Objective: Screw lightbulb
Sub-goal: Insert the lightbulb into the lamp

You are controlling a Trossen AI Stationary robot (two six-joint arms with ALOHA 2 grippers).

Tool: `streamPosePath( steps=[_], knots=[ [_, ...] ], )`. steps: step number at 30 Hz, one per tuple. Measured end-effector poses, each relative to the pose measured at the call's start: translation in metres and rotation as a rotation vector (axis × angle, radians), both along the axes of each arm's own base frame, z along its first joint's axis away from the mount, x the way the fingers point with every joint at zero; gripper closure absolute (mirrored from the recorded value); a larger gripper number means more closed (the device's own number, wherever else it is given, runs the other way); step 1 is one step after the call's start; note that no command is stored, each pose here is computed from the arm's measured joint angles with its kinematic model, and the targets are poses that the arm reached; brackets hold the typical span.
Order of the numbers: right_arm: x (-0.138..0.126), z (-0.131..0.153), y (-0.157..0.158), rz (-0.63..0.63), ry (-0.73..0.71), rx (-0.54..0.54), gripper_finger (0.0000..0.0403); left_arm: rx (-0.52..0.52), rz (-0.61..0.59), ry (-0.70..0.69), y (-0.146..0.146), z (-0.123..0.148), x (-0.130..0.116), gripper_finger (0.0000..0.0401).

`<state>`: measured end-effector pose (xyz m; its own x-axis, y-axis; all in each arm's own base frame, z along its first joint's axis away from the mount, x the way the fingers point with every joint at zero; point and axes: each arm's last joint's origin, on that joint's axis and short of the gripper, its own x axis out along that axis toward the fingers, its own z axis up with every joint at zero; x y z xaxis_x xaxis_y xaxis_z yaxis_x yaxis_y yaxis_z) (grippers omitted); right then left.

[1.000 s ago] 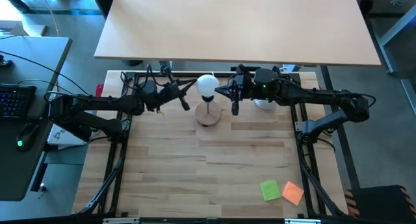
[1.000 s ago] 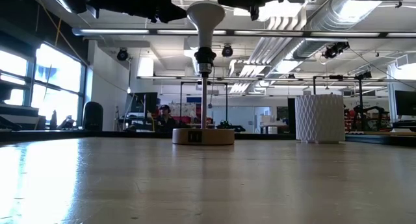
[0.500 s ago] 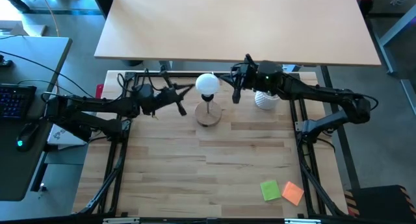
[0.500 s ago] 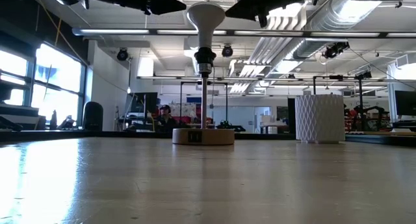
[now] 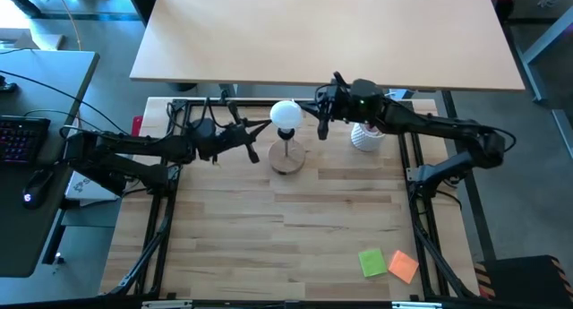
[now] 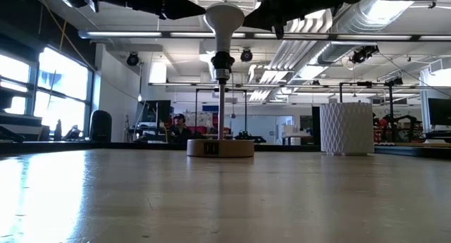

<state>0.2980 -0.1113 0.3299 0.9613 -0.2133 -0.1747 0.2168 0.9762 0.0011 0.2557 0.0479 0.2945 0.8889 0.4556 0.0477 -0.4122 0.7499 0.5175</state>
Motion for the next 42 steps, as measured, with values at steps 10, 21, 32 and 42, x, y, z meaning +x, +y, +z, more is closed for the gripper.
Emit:
streamPosePath(
  steps=[10,21,32,42],
  knots=[
    [-0.002,0.006,0.026,0.133,0.013,0.021,0.0402,-0.021,0.078,-0.001,0.015,-0.001,-0.003,0.0401],
    [0.001,0.007,0.045,0.270,0.018,-0.012,0.0402,-0.018,0.087,0.020,0.020,-0.004,-0.002,0.0401],
    [-0.021,0.020,0.033,-0.040,0.052,-0.102,0.0402,-0.014,0.061,0.004,-0.001,0.009,-0.015,0.0401],
    [-0.010,0.003,-0.002,-0.040,0.040,-0.026,0.0402,-0.035,-0.040,0.013,-0.004,-0.002,0.001,0.0401]
  ],
)
